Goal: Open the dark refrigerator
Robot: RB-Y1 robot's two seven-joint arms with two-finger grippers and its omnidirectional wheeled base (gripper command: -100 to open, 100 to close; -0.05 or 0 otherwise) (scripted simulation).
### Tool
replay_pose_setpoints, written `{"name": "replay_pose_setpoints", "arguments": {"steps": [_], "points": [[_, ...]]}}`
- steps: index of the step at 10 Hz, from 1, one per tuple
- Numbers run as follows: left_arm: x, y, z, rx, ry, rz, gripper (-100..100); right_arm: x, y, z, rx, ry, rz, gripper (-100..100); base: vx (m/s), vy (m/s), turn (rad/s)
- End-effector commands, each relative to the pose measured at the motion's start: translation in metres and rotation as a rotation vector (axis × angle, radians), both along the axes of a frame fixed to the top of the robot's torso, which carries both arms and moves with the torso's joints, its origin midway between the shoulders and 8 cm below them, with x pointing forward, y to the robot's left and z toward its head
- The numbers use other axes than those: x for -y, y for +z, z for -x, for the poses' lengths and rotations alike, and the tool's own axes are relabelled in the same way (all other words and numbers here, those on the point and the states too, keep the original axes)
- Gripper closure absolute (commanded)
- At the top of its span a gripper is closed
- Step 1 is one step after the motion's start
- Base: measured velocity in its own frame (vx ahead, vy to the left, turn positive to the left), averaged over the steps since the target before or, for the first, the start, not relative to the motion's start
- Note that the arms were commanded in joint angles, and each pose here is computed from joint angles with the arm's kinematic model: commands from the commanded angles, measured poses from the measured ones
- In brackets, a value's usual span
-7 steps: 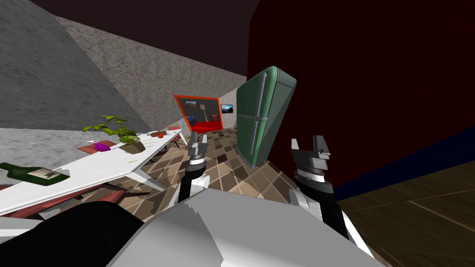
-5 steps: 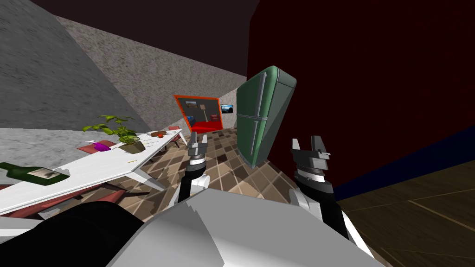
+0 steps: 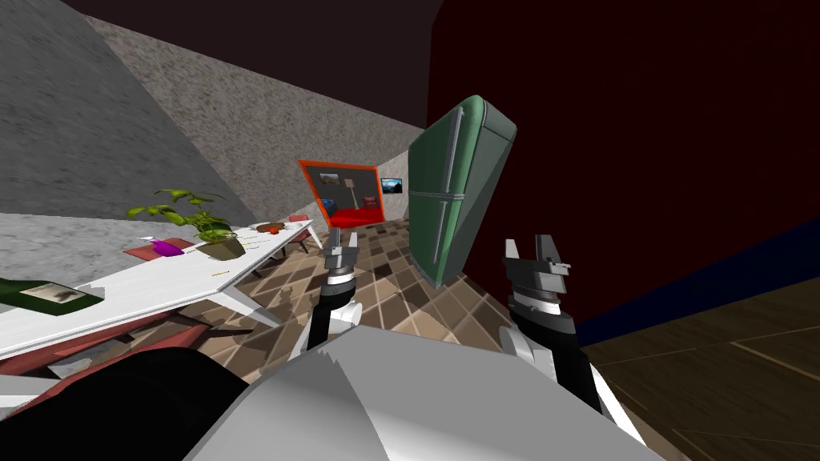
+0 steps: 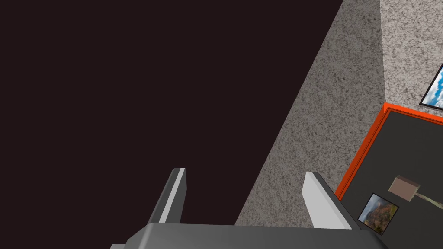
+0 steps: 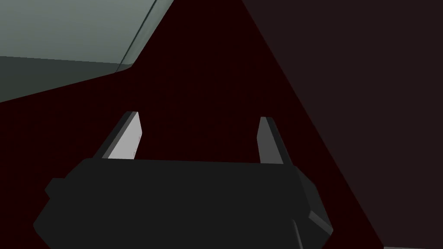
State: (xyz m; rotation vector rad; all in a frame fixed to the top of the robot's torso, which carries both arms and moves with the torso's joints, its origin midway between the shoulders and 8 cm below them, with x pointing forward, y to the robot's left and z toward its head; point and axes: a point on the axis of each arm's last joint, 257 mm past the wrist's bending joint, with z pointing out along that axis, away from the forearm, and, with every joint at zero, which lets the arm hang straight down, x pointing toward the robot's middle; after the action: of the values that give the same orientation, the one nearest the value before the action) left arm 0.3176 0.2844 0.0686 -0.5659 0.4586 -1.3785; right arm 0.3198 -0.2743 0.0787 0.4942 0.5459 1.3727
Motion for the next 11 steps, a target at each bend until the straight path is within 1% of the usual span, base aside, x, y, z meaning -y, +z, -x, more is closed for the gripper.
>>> {"name": "replay_pose_setpoints", "arguments": {"steps": [1, 2, 3, 5, 7, 9, 11], "points": [[0.000, 0.000, 0.000, 0.000, 0.000, 0.000, 0, 0.000, 0.000, 0.000, 0.000, 0.000, 0.000, 0, 0.000, 0.000, 0.000], [0.000, 0.000, 0.000, 0.000, 0.000, 0.000, 0, 0.000, 0.000, 0.000, 0.000, 0.000, 0.000, 0, 0.000, 0.000, 0.000], [0.000, 0.000, 0.000, 0.000, 0.000, 0.000, 0, -0.010, 0.004, -0.003, 0.008, 0.007, 0.057, -100, 0.038, 0.003, -0.064], [0.000, 0.000, 0.000, -0.001, 0.000, 0.000, 0, -0.023, 0.010, -0.005, 0.025, 0.011, 0.129, -100, 0.081, 0.005, -0.059], [0.000, 0.000, 0.000, -0.001, 0.000, 0.000, 0, -0.039, 0.019, -0.007, 0.054, 0.011, 0.222, -100, 0.092, 0.002, -0.074], [0.000, 0.000, 0.000, -0.001, 0.000, 0.000, 0, -0.059, 0.029, -0.007, 0.098, 0.006, 0.330, -100, 0.135, 0.013, -0.093], [0.000, 0.000, 0.000, -0.001, 0.000, 0.000, 0, -0.080, 0.040, -0.005, 0.157, -0.009, 0.444, -100, 0.152, 0.019, -0.106]]}}
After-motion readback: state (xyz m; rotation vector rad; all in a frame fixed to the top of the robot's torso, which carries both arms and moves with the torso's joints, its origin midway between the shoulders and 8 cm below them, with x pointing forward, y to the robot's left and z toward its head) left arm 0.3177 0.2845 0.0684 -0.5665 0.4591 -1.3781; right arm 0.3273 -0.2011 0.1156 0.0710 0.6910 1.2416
